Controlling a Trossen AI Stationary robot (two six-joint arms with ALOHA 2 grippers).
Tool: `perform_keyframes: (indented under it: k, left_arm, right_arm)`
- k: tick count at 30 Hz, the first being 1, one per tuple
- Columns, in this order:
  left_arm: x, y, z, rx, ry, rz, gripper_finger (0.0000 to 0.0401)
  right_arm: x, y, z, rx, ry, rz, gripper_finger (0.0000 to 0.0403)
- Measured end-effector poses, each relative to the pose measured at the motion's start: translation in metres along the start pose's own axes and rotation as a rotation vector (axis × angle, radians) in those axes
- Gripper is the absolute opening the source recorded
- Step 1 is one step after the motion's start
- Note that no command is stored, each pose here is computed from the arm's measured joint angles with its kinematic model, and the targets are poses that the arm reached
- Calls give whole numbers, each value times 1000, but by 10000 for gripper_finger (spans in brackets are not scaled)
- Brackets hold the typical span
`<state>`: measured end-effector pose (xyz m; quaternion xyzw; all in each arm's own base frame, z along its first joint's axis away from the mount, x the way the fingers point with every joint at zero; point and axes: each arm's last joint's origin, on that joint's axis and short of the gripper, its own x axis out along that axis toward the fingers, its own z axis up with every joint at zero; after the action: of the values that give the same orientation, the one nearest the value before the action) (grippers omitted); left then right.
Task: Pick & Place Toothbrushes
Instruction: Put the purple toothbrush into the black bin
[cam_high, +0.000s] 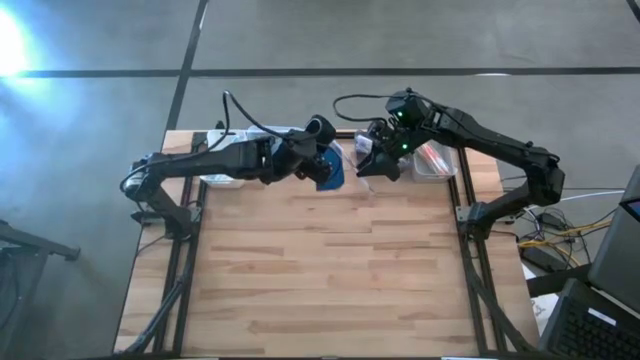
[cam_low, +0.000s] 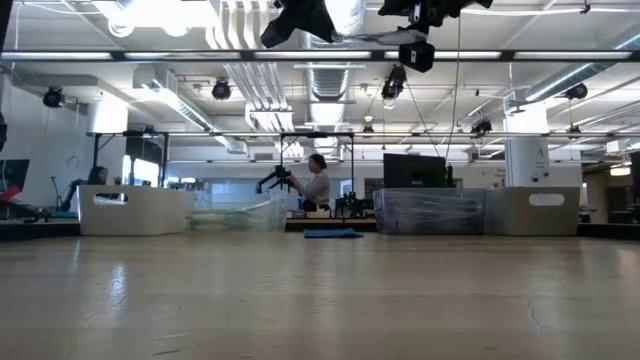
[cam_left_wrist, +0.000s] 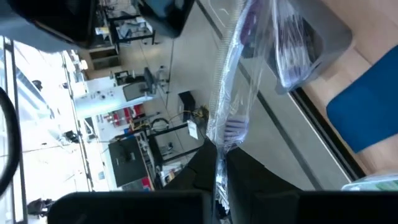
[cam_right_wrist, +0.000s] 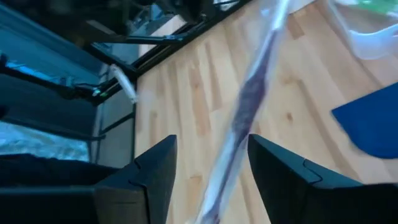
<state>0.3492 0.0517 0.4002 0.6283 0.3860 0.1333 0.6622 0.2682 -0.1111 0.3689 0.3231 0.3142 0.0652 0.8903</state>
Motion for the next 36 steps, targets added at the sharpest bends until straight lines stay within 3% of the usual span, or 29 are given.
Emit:
perform_keyframes:
  k: [6, 16, 20, 26, 32, 36]
  left_arm:
    - [0, 1, 1, -1, -8, 7, 19]
    - [1, 2, 0, -8, -5, 17, 19]
    - [2, 2, -1, -10, -2, 17, 19]
    - [2, 2, -1, -10, -1, 18, 24]
    - [2, 2, -1, -11, -12, 16, 30]
    - [2, 2, 0, -31, -54, 10, 63]
  right_arm:
    - [1, -3, 0, 0, -16, -63, 192]
    - [7, -11, -7, 22, 5, -93, 156]
    - [8, -11, -7, 25, 1, -92, 122]
    - [8, -12, -8, 49, 3, -96, 40]
    - [8, -12, -8, 52, 4, -97, 40]
    - [8, -12, -8, 51, 6, -97, 40]
